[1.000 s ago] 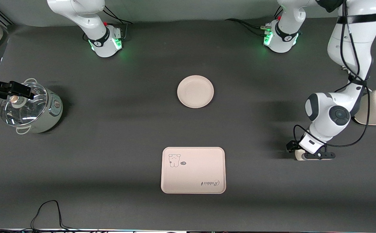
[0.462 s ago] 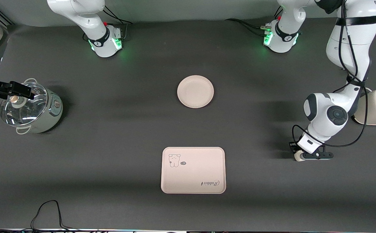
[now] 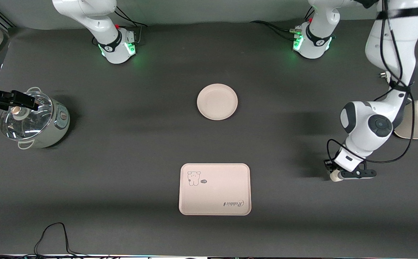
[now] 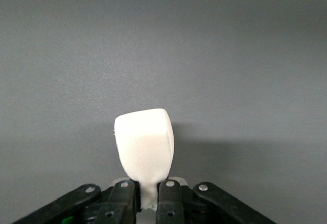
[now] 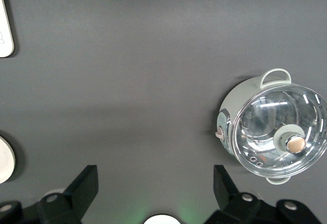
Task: Place bun in plate and plate on tray
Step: 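Carry the white bun with the left gripper over the white plate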
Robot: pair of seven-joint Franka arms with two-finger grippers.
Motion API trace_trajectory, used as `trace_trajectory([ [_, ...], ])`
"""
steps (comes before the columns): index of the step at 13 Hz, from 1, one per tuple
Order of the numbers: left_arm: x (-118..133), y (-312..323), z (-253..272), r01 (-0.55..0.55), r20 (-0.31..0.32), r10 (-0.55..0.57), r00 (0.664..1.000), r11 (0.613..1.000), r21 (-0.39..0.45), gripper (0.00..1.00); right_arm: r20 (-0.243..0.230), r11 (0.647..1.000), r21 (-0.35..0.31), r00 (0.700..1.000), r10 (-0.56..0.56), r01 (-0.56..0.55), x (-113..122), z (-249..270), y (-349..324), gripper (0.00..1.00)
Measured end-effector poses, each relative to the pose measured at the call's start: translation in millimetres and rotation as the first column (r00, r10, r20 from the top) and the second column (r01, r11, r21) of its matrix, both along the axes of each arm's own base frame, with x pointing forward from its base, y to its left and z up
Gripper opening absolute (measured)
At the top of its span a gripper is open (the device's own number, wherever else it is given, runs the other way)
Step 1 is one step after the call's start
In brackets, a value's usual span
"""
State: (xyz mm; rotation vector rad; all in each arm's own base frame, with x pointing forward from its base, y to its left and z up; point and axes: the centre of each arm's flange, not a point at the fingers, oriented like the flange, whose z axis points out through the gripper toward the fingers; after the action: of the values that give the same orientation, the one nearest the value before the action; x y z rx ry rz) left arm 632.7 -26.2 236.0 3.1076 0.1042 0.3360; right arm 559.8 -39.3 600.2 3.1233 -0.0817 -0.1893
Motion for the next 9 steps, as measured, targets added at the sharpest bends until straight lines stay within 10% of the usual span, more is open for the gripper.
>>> trace_trajectory([
  [4, -27.9, -81.4, 122.4, -0.087, -0.11, 0.085, 0.99, 0.996, -0.016, 0.11, -0.003, 1.0, 0.0, 1.0, 0.0, 0.0, -0.1, -1.9, 0.0, 1.0],
  [9, -122.3, -222.5, 243.6, -0.173, -0.127, 0.166, 0.978, 0.984, -0.05, 0.11, -0.005, 1.0, 0.0, 1.0, 0.0, 0.0, -0.1, -2.9, 0.0, 1.0],
])
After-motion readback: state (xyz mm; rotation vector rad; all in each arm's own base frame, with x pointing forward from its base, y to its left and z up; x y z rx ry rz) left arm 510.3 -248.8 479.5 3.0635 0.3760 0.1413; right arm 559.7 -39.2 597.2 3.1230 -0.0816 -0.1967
